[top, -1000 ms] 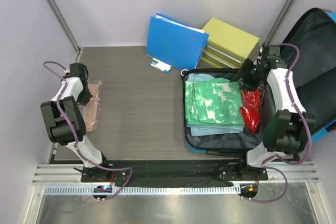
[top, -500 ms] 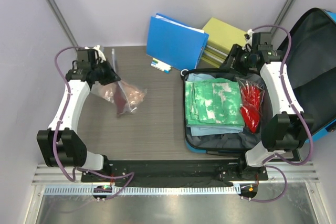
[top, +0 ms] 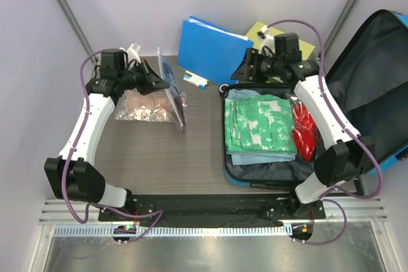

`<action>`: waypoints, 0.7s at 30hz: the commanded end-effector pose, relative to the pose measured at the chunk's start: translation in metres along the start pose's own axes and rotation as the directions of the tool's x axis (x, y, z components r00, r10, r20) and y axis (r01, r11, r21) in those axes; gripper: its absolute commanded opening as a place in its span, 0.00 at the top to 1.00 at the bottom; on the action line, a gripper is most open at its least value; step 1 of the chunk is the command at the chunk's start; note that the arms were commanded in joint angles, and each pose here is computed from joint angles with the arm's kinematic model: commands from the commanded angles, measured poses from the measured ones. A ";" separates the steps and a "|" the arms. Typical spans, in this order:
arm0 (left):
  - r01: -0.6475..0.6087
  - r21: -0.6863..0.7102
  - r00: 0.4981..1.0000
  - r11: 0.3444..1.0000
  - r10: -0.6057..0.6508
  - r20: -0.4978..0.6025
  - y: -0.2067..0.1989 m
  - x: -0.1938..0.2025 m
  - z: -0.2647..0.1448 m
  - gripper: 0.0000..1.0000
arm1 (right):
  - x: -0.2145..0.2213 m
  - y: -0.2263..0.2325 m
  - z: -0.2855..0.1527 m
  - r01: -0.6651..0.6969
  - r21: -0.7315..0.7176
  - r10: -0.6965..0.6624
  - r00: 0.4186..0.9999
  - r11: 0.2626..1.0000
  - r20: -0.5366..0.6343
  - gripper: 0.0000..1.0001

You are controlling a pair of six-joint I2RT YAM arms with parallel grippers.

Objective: Pack the luggage
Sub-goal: Pick up the household item from the corner of the board.

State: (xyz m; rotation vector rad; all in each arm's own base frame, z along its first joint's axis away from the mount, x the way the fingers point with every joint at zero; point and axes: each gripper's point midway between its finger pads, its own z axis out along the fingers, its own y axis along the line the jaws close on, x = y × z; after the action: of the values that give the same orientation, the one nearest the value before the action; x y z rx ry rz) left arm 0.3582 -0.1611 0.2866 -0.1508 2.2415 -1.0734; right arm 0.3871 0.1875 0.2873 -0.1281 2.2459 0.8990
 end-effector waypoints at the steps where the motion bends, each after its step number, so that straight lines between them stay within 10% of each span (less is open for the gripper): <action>1: 0.213 0.006 0.975 0.977 -0.213 0.066 -0.020 -0.019 0.012 1.00 | -0.022 0.078 -0.010 0.188 -0.075 -0.176 0.975 0.979 0.138 0.39; 10: 0.261 -0.138 0.964 0.955 -0.251 0.087 -0.037 -0.001 0.045 1.00 | 0.030 0.160 0.032 0.380 -0.170 -0.373 0.925 0.909 0.072 0.39; 21: 0.273 -0.151 0.958 0.950 -0.254 0.136 -0.047 0.001 0.042 1.00 | 0.070 0.156 0.061 0.509 -0.121 -0.517 0.854 0.852 -0.056 0.39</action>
State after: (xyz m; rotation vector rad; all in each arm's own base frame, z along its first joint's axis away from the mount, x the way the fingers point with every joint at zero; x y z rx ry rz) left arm 0.3739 -0.2251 0.2749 -0.5702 2.3336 -0.9877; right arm 0.3125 0.3573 0.2763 -0.7505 2.1600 0.7970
